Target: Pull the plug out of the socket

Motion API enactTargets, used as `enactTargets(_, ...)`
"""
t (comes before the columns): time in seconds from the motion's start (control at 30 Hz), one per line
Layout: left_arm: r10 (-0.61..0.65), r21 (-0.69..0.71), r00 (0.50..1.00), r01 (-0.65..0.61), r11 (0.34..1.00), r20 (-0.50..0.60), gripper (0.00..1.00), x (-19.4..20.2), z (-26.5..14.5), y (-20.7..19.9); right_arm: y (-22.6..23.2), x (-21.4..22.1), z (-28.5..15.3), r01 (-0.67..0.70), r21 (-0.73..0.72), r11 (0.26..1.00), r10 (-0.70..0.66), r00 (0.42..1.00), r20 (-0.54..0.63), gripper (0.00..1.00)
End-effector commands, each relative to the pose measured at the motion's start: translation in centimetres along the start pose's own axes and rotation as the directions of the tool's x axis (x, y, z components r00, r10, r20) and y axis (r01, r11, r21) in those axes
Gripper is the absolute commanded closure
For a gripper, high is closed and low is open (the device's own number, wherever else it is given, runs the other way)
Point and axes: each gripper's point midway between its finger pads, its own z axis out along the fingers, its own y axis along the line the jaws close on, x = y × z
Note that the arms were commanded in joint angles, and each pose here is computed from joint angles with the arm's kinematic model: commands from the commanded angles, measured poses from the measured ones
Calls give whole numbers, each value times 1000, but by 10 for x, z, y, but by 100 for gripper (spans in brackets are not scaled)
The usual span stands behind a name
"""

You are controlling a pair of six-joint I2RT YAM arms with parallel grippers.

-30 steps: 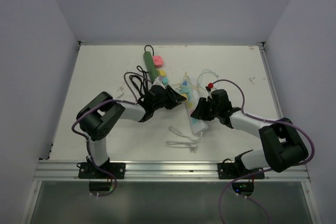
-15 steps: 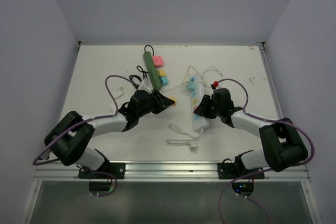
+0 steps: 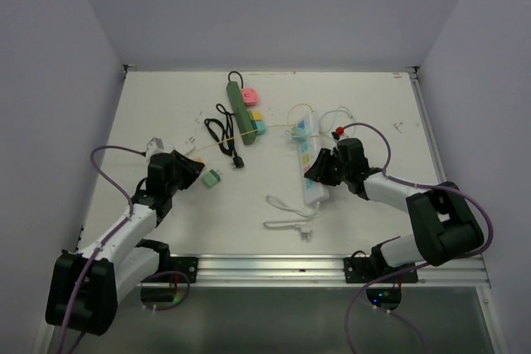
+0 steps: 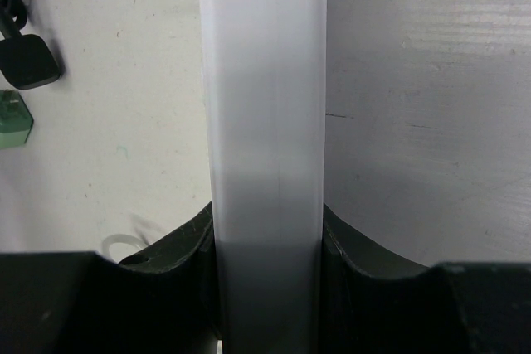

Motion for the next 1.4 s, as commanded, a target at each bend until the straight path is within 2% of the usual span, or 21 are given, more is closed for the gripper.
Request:
enactTargets(0.0,26,-123,999,-21,992,37,100,-27,3,40,-31,26,0,10,118,993,0,996,-87,100)
enactTargets(0.17,-31,-115,999,29,993,-15,100,-34,16,51,-31,28,0,16,110,994,-5,995,-98,100)
enactTargets(0.27,-32,-89,998,27,996,-56,87,-32,22,47,-30,30,0,22,105,994,-11,994,-105,100)
enactTargets(0.3,-29,-87,998,23,996,-63,78,-31,23,46,-30,29,-1,23,103,994,-12,995,-103,100)
enactTargets(0.37,-20,-72,998,15,997,-65,71,-32,22,42,-28,28,-1,30,95,995,-20,994,-104,100)
enactTargets(0.47,0,-68,998,-4,998,-61,49,-36,17,38,-25,27,-1,36,79,996,-28,994,-106,100)
enactTargets(0.5,8,-68,998,-12,998,-63,32,-36,14,37,-25,28,-1,37,77,996,-29,994,-108,100)
enactTargets(0.6,20,-70,998,-24,997,-64,5,-41,6,31,-20,27,-1,41,55,998,-35,993,-112,100)
enactTargets(0.63,25,-58,998,-28,998,-55,2,-46,4,24,-19,27,-1,43,52,998,-37,993,-113,100)
enactTargets(0.87,37,25,999,-36,999,-41,3,-57,-10,-13,-11,25,-3,59,18,998,-57,992,-113,100)
enactTargets(0.97,79,87,996,-76,993,-30,6,-55,-14,-47,-8,26,-4,69,3,998,-68,991,-114,100)
enactTargets(1.0,105,138,994,-99,985,-40,7,-47,-15,-68,-7,26,-4,73,-3,997,-73,991,-115,100)
enactTargets(1.17,155,262,985,-131,956,-73,11,-19,-7,-121,1,26,-5,93,-29,995,-96,989,-110,100)
enactTargets(1.33,195,346,969,-132,929,-153,13,27,23,-168,11,27,-6,124,-67,990,-130,986,-104,100)
enactTargets(1.37,193,366,971,-130,921,-141,14,22,21,-178,12,28,-7,130,-72,989,-138,985,-104,100)
